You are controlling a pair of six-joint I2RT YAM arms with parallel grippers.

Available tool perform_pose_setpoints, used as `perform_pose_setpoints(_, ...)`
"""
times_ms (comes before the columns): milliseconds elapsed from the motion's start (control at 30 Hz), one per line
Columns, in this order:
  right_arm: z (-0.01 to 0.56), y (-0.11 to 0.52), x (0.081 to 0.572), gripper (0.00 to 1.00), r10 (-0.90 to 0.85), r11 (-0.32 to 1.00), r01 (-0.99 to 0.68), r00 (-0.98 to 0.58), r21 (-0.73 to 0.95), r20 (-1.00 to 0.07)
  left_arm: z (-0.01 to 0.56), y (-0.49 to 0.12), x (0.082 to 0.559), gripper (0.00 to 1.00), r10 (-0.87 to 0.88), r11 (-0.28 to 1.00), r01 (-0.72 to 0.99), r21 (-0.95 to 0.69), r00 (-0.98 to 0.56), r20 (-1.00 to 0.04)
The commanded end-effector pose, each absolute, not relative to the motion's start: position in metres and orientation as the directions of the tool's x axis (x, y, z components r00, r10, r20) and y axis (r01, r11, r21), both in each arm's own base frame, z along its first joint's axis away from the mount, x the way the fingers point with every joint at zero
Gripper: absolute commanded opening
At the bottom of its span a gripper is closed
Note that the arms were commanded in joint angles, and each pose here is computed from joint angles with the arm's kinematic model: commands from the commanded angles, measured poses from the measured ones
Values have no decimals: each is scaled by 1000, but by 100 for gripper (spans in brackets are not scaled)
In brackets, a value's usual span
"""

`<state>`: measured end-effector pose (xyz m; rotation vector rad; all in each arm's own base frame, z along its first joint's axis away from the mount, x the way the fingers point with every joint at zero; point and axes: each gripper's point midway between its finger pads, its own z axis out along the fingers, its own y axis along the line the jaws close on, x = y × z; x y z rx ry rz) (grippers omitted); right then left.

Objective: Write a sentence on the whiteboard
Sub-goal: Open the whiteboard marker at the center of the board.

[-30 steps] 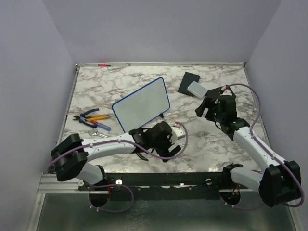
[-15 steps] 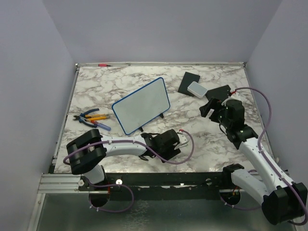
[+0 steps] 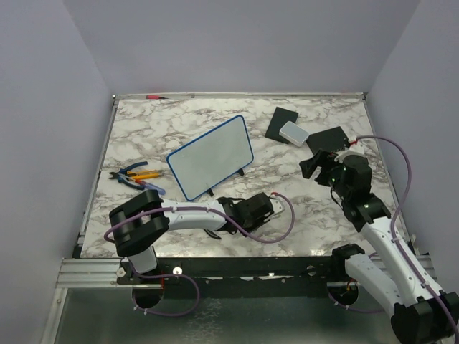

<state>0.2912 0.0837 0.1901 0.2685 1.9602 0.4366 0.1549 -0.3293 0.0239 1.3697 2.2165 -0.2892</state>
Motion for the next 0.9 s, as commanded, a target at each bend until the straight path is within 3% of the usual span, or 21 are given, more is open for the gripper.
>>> perform_pose_setpoints(0, 192, 82, 282, 86, 355, 916, -24, -420, 401, -835, 13, -322, 143, 31, 800, 445, 891, 86, -353, -486)
perform_pose_setpoints(133, 187, 91, 278, 86, 355, 903, -61, -448, 424, -820, 11, -320, 146, 0, 804, 466, 876, 122, -362, -471)
perform_pose_setpoints(333, 157, 113, 256, 85, 320, 873, -97, -625, 478, -712, 51, -320, 167, 0, 733, 529, 826, 194, -329, -595)
perform_pose_setpoints(467, 155, 145, 233, 85, 236, 791, -240, -729, 563, -643, 83, -316, 174, 0, 697, 527, 819, 228, -262, -667)
perform_pose_setpoints(633, 163, 181, 201, 85, 99, 620, -377, -833, 688, -545, 98, -319, 149, 0, 693, 380, 911, 161, -165, -702)
perform_pose_setpoints(867, 164, 206, 170, 75, -32, 422, -389, -909, 819, -416, 117, -326, 134, 0, 660, 286, 950, 127, -100, -744)
